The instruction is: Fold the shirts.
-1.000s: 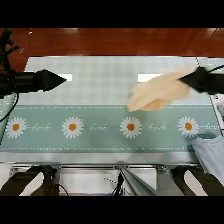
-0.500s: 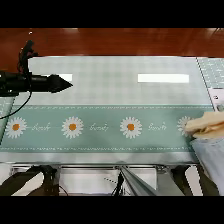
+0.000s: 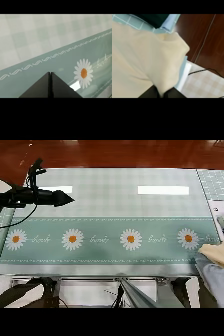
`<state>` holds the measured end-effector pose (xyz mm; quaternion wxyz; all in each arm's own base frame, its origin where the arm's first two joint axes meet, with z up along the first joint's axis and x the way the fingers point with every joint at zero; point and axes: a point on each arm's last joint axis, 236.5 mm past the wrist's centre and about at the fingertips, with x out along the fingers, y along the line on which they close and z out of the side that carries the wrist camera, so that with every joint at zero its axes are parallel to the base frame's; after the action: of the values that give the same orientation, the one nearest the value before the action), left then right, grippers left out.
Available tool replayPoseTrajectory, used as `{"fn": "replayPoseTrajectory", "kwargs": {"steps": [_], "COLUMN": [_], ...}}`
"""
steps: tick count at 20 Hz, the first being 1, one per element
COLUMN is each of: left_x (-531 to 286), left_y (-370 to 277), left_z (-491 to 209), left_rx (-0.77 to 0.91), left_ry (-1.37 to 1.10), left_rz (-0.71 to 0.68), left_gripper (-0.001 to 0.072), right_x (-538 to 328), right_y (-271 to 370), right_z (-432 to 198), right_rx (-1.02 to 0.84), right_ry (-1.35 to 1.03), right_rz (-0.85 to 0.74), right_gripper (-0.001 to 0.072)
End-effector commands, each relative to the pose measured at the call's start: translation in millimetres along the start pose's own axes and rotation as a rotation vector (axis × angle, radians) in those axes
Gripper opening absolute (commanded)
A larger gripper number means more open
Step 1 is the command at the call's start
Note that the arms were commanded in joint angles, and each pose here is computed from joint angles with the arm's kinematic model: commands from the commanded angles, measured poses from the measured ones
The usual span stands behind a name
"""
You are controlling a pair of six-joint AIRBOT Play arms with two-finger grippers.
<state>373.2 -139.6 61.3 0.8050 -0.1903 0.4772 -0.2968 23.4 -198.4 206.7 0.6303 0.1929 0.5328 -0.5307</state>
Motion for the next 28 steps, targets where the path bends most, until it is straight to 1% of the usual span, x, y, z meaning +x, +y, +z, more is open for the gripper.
{"fn": "replayPoseTrajectory", "kwargs": {"steps": [1, 2, 3, 4, 6, 7, 9, 10, 13, 15, 16, 17, 18, 19, 21, 22, 23, 24, 25, 26, 27, 28], "left_x": [1.6, 1.6, 1.6, 1.5, 0.0, -1.0, -3.0, -3.8, -4.6, -4.5, -4.6, -4.5, -4.8, -6.1, -11.4, -13.9, -16.3, -20.7, -25.9, -30.0, -28.1, -21.7], "left_y": [6.8, 7.2, 7.2, 6.9, 3.5, 2.5, 1.1, 0.3, -0.7, -0.5, -0.5, -0.2, -0.5, -3.0, -22.9, -30.0, -30.6, -27.2, -22.5, -18.8, -19.4, -21.6], "left_z": [1.0, 0.8, 0.8, 0.7, 0.2, 1.9, 6.4, 8.1, 9.2, 9.3, 9.6, 9.9, 10.4, 11.3, 10.3, 11.0, 11.4, 13.2, 17.0, 22.0, 25.6, 25.1], "left_rx": [0.035, 0.036, 0.036, 0.035, 0.042, 0.046, 0.055, 0.061, 0.063, 0.064, 0.074, 0.109, 0.124, 0.130, 0.169, 0.189, 0.212, 0.252, 0.297, 0.337, 0.365, 0.379], "left_ry": [-0.002, -0.001, -0.001, 0.000, 0.009, 0.006, -0.004, -0.008, -0.011, -0.011, -0.012, -0.013, -0.014, -0.012, 0.024, 0.046, 0.072, 0.098, 0.114, 0.120, 0.108, 0.107], "left_rz": [0.020, 0.022, 0.022, 0.021, 0.012, 0.012, 0.014, 0.014, 0.013, 0.013, 0.014, 0.015, 0.015, 0.011, -0.025, -0.003, 0.064, 0.171, 0.284, 0.391, 0.449, 0.469], "left_gripper": [0.0024, 0.0024, 0.0024, 0.0024, 0.0024, 0.0024, 0.0024, 0.0024, 0.0024, 0.0026, 0.0104, 0.0330, 0.0611, 0.0666, 0.0634, 0.0576, 0.0576, 0.0575, 0.0576, 0.0582, 0.0624, 0.0718], "right_x": [-5.6, -7.1, -8.1, -10.2, -13.0, -13.9, -14.3, -14.3, -14.3, -9.1, -4.5, 0.3, 1.8, -4.8, -40.1, -52.6, -57.2, -54.2, -46.1, -38.9, -34.0, -31.1], "right_y": [-27.0, -33.1, -39.2, -46.5, -56.2, -59.8, -61.4, -61.3, -60.7, -38.4, -16.1, 19.8, 64.4, 117.6, 204.0, 231.2, 253.8, 269.6, 282.4, 292.6, 303.1, 313.2], "right_z": [-8.2, -9.6, -10.4, -12.0, -14.0, -14.6, -14.9, -14.8, 0.6, 28.1, 42.6, 58.9, 68.7, 71.3, 74.0, 73.4, 66.7, 56.2, 44.9, 39.0, 34.2, 29.6], "right_rx": [-0.015, -0.009, -0.004, 0.001, -0.009, -0.003, 0.003, 0.003, -0.003, 0.004, 0.005, -0.025, -0.063, -0.119, -0.198, -0.240, -0.329, -0.450, -0.570, -0.652, -0.736, -0.809], "right_ry": [0.006, 0.006, 0.009, 0.009, 0.012, 0.014, 0.015, 0.014, -0.050, -0.145, -0.182, -0.212, -0.215, -0.193, -0.162, -0.150, -0.138, -0.135, -0.129, -0.137, -0.158, -0.177], "right_rz": [-0.104, -0.129, -0.155, -0.184, -0.224, -0.240, -0.247, -0.247, -0.245, -0.154, -0.065, 0.073, 0.248, 0.466, 0.864, 0.970, 1.012, 0.998, 0.942, 0.875, 0.811, 0.762], "right_gripper": [0.0046, 0.0098, 0.0195, 0.0212, 0.0212, 0.0225, 0.0374, 0.0421, 0.0421, 0.0421, 0.0421, 0.0421, 0.0421, 0.0421, 0.0421, 0.0421, 0.0421, 0.0423, 0.0462, 0.0596, 0.0613, 0.0613]}}
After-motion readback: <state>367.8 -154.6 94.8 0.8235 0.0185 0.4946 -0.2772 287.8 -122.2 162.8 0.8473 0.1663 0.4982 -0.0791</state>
